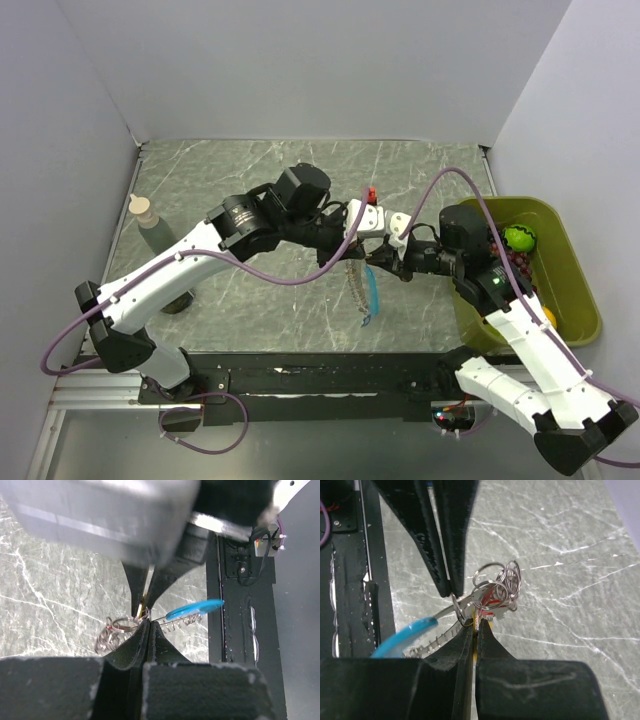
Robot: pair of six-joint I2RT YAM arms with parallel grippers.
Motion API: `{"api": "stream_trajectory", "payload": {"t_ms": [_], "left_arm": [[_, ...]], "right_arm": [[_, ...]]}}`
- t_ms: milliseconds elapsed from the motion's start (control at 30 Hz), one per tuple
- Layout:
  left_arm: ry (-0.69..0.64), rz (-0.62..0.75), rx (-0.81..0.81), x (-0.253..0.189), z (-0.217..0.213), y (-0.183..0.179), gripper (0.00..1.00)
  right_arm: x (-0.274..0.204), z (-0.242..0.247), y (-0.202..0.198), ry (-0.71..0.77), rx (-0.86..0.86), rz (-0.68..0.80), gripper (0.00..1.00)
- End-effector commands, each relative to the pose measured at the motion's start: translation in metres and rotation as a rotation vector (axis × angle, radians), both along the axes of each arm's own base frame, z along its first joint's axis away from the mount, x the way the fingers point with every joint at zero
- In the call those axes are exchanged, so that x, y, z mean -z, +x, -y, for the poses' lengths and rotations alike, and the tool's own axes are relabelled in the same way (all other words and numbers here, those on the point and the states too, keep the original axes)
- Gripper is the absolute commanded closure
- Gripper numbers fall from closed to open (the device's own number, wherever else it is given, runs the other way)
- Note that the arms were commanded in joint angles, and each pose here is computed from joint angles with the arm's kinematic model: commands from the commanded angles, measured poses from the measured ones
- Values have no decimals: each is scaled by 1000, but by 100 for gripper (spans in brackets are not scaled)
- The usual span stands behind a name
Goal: Remove the keys from the keyring
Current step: Remove the key from the keyring.
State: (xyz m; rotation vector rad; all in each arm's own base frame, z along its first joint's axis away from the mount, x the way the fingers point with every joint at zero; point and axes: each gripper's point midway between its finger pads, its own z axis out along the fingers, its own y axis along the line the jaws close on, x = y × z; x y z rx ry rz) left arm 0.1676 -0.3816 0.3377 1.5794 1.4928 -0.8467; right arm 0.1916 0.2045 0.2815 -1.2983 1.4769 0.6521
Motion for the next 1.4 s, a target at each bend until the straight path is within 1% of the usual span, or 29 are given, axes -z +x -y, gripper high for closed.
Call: {"api": "stream_trajectory", "payload": {"t_ms": [0, 467, 1033, 1367], "left_arm": [[-107, 36, 1, -36, 9, 2, 99], [-104, 26, -11, -35, 14, 6, 99], [-98, 13, 12, -34, 17, 4, 99], [-110, 19, 20, -39, 14, 0, 99]], "right_arm": [[-2, 0, 10, 2, 43, 30, 100], [-1, 2, 14, 21, 92, 41, 100], [-6, -10, 15, 40, 65, 28, 100], [0, 0, 40, 39, 203, 29, 100]]}}
